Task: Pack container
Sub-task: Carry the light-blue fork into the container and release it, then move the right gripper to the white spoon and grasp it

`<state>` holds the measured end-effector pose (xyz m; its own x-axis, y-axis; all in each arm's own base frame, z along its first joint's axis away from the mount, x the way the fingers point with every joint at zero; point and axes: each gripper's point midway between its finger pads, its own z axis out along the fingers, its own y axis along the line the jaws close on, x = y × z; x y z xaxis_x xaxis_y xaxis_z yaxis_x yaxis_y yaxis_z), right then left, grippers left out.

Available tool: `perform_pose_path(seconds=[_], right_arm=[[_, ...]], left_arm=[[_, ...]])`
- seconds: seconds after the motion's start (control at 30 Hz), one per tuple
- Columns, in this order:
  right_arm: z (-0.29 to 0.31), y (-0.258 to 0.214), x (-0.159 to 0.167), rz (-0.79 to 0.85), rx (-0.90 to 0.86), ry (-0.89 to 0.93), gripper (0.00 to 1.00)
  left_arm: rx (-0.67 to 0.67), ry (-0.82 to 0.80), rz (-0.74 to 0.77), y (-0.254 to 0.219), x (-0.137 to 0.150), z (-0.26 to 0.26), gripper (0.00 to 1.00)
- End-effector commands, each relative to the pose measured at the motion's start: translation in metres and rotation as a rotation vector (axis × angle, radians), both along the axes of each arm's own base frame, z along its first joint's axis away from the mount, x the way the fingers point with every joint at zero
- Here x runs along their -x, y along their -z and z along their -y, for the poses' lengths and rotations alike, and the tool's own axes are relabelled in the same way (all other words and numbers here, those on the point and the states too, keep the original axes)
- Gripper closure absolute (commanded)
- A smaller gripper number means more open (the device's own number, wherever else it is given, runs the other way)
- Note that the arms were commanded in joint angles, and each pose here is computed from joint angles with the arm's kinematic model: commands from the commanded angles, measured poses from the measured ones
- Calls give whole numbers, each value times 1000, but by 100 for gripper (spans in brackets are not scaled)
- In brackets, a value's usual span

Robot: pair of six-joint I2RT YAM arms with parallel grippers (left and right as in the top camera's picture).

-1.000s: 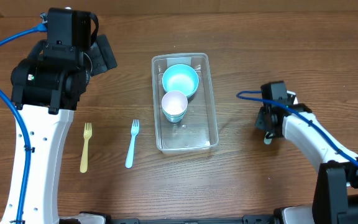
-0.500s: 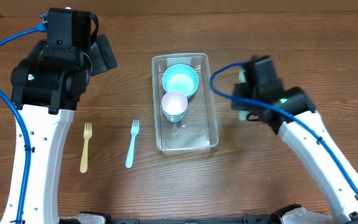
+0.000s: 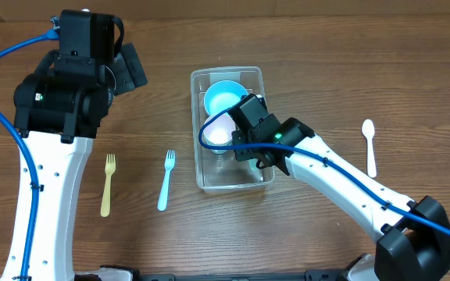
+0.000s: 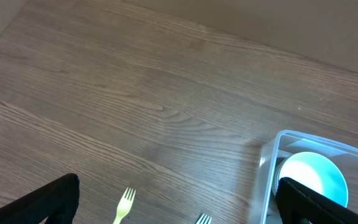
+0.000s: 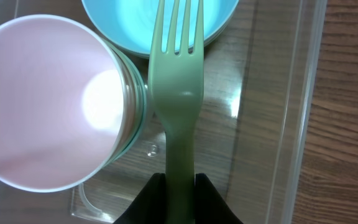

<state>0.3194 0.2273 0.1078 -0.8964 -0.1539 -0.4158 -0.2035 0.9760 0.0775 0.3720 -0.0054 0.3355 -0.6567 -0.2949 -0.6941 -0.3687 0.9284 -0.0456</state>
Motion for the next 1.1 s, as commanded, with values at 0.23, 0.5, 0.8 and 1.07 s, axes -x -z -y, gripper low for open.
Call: perform_pose_path(seconds=[0.23, 0.5, 0.8, 1.07], right_arm=[[11, -6, -7, 29, 43, 63, 85], [12, -8, -9, 43, 45, 67, 46], [149, -110, -17, 189, 67, 396, 44], [341, -51, 7, -2, -32, 870, 44]], left_arm=[[10, -14, 9, -2, -1, -2, 0], [10, -14, 9, -2, -1, -2, 0], [10, -14, 9, -2, -1, -2, 0], [10, -14, 9, -2, -1, -2, 0]])
